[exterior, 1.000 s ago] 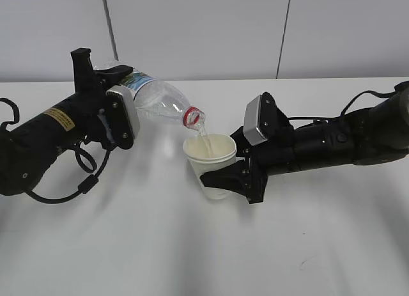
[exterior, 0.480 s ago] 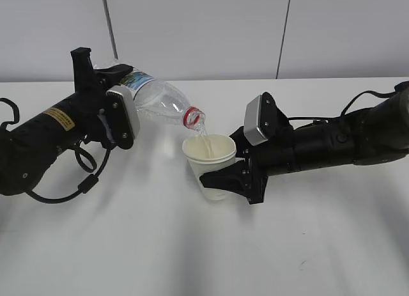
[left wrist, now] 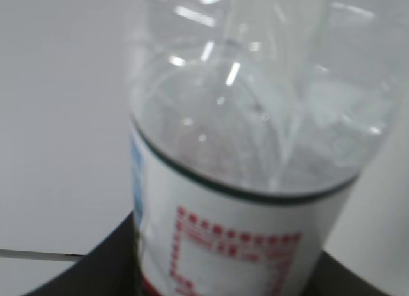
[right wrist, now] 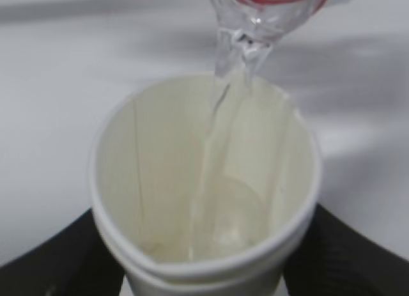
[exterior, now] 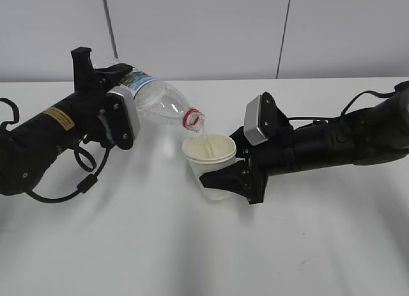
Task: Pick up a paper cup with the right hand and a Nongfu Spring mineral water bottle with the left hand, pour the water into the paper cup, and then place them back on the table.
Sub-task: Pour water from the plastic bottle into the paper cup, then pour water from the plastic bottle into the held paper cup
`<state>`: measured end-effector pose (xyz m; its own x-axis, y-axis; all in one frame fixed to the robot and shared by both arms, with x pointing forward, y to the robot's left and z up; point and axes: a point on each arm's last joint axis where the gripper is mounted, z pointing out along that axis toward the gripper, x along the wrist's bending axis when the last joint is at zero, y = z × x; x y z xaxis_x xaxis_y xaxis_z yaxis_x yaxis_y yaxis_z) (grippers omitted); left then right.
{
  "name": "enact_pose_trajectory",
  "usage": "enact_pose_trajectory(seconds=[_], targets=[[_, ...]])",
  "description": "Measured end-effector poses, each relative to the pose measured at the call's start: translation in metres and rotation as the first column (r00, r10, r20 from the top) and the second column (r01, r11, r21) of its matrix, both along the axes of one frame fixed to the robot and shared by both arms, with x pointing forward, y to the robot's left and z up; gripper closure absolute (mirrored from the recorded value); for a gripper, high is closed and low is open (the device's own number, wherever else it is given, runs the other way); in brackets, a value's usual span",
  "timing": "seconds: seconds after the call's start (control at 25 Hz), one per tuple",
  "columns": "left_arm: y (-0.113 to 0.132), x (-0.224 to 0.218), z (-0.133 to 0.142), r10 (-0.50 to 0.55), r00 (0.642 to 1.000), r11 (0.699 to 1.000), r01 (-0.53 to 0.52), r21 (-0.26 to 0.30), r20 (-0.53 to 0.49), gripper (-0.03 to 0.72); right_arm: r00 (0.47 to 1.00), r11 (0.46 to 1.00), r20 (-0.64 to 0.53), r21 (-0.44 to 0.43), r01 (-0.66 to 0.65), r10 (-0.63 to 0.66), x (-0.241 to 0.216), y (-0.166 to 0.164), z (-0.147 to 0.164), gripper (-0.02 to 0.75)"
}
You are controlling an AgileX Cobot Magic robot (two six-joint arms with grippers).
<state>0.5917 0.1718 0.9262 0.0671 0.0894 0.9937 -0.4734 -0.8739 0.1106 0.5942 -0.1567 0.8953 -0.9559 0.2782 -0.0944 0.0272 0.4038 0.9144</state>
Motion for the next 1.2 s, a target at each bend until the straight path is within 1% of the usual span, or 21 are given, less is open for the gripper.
enact_pose_trajectory(seconds=[0.72,1.2], targets=[[0.0000,0.0000,0.0004,0.000,1.000,1.000,0.000,0.000,0.005,0.378,1.000,1.000,-0.003,0.002,0.000,0.000,-0.0001,0.0001,0.0001,0.253],[0.0000,0.0000,0.0004,0.000,1.000,1.000,0.000,0.017,0.014,0.378,1.000,1.000,-0.007,0.003,0.001,-0.001,-0.0001,0.0001,0.0001,0.253]])
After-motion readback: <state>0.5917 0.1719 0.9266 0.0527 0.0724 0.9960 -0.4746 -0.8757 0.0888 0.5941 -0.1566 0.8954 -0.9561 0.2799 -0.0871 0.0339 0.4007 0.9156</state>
